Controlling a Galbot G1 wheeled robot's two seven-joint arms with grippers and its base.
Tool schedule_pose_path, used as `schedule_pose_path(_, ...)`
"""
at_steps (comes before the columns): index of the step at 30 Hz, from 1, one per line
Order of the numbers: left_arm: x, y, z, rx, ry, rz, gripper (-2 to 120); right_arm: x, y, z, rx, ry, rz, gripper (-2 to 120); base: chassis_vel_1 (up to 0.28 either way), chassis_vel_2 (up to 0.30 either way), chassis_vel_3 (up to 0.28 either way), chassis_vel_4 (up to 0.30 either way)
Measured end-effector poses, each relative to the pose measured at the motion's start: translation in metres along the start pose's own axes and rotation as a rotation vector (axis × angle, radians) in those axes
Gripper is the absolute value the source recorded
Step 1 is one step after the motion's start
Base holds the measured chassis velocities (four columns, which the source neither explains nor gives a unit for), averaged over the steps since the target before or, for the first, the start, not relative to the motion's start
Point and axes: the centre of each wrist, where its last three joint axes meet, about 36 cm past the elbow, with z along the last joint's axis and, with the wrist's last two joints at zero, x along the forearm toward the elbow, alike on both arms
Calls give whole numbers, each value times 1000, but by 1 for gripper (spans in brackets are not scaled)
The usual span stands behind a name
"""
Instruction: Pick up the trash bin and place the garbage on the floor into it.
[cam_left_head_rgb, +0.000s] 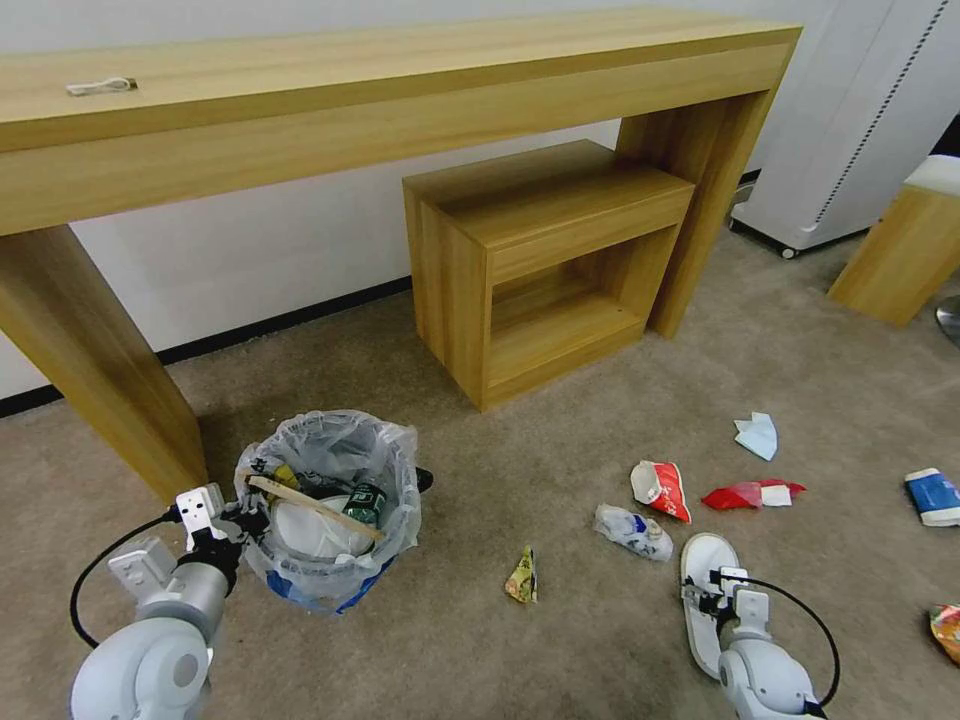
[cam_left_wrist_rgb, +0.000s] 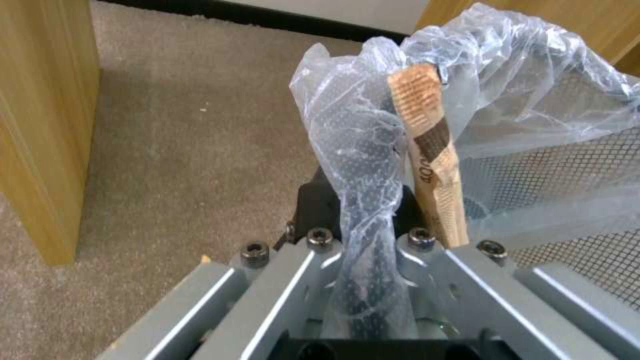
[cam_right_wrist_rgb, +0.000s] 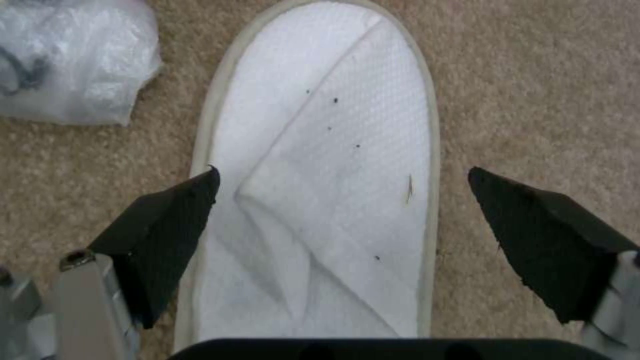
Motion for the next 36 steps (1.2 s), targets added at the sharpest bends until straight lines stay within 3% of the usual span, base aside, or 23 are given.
schedule_pose_path(16,-3,1,1,1,2,1,3,-6,-4,4,7,3,15,96,0,0,0,0)
schedule_pose_path(25,-4,1,2,2,5,2,3,-8,-3,1,12,-1,12,89,0,0,0,0)
schedule_pose_path(33,-6,0,3,5,6,4,3,-10,-2,3,17,-1,9,68,0,0,0,0)
schedule_pose_path(36,-7,0,3,6,4,4,3,-11,-1,3,17,-1,9,55,0,0,0,0)
